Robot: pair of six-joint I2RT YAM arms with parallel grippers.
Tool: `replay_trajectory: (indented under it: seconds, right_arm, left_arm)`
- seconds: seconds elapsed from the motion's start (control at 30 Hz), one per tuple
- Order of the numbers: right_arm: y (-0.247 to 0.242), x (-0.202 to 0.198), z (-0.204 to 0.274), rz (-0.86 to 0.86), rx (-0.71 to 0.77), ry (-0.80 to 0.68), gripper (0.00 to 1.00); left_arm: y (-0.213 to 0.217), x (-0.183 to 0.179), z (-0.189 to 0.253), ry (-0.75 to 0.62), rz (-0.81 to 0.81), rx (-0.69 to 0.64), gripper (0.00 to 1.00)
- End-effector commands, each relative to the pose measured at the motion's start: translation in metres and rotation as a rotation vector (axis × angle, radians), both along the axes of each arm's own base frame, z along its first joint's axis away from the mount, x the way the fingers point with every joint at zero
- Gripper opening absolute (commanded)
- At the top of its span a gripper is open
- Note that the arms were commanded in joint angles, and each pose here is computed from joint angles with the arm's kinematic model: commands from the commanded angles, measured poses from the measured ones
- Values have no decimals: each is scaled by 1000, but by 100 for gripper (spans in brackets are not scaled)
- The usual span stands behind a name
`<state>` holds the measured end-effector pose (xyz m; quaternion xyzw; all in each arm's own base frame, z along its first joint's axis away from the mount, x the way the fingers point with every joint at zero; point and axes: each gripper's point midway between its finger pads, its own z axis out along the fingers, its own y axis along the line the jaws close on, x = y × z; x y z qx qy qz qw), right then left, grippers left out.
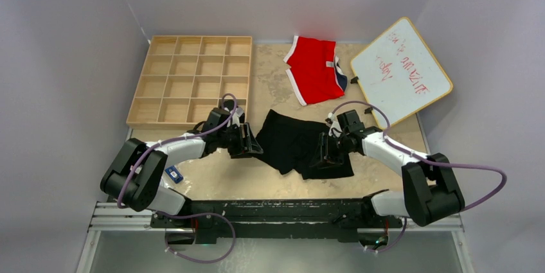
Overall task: Roll the underwear
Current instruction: Flatten out the underwear at the center of the board.
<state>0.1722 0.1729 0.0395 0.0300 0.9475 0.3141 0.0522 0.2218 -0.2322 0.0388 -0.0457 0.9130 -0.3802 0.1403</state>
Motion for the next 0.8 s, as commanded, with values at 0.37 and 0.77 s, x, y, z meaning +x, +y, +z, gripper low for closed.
replay_trajectory:
  seconds: [0.37, 0.77]
  right_arm:
    - [1, -11, -12, 19, 6, 34, 38]
    - [-15, -27, -46, -105, -118, 179, 36]
  left_arm:
    - [-6, 29, 20, -81, 17, -19, 14]
    - [15, 8, 15, -33, 54, 65, 0]
